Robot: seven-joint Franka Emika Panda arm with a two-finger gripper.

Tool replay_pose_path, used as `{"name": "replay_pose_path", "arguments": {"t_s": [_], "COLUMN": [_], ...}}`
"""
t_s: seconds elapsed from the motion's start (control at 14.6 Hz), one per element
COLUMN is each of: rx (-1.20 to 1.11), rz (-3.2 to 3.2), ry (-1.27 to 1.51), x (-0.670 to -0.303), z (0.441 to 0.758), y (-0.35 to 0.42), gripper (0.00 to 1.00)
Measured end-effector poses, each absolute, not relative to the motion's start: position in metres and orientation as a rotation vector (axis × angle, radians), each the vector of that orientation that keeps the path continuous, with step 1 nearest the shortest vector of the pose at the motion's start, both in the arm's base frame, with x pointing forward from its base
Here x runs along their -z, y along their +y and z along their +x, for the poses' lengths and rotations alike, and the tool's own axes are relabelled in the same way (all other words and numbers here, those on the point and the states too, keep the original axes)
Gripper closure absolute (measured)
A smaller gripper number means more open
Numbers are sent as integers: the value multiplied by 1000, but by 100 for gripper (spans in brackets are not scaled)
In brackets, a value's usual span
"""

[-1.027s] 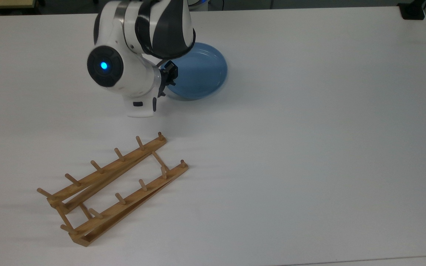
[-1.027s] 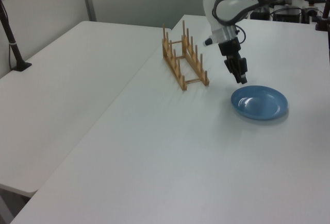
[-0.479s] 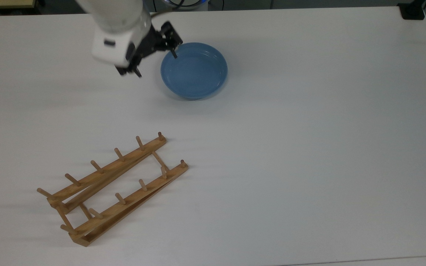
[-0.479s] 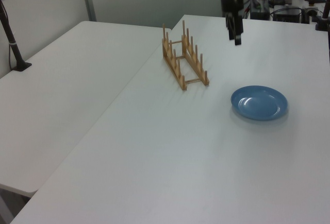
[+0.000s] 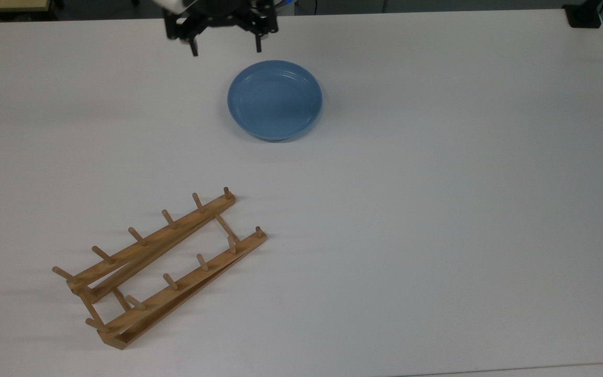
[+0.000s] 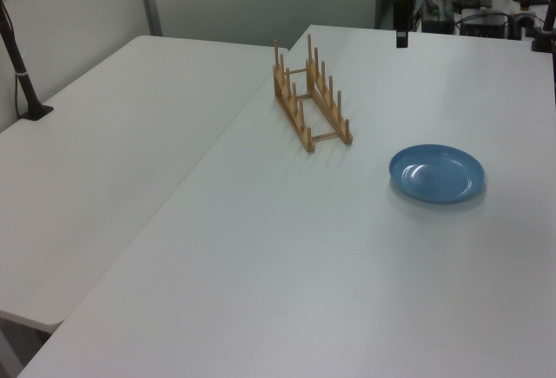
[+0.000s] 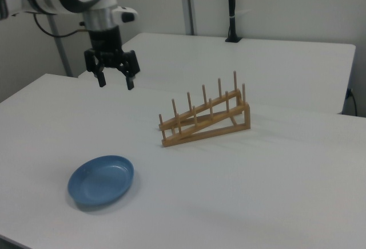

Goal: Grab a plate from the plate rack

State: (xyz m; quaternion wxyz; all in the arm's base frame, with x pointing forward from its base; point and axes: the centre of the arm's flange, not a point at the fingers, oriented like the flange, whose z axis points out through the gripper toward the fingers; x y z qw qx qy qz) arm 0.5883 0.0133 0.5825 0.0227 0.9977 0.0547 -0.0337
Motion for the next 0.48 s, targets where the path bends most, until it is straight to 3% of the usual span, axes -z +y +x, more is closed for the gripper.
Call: {"name": "replay_pose_path", "arguments": {"t_s": [0.48], "rx": [59], "rz": [3047], "ry": [-3], "x": [-596], "z": [580], "y": [27], "gripper": [0]}}
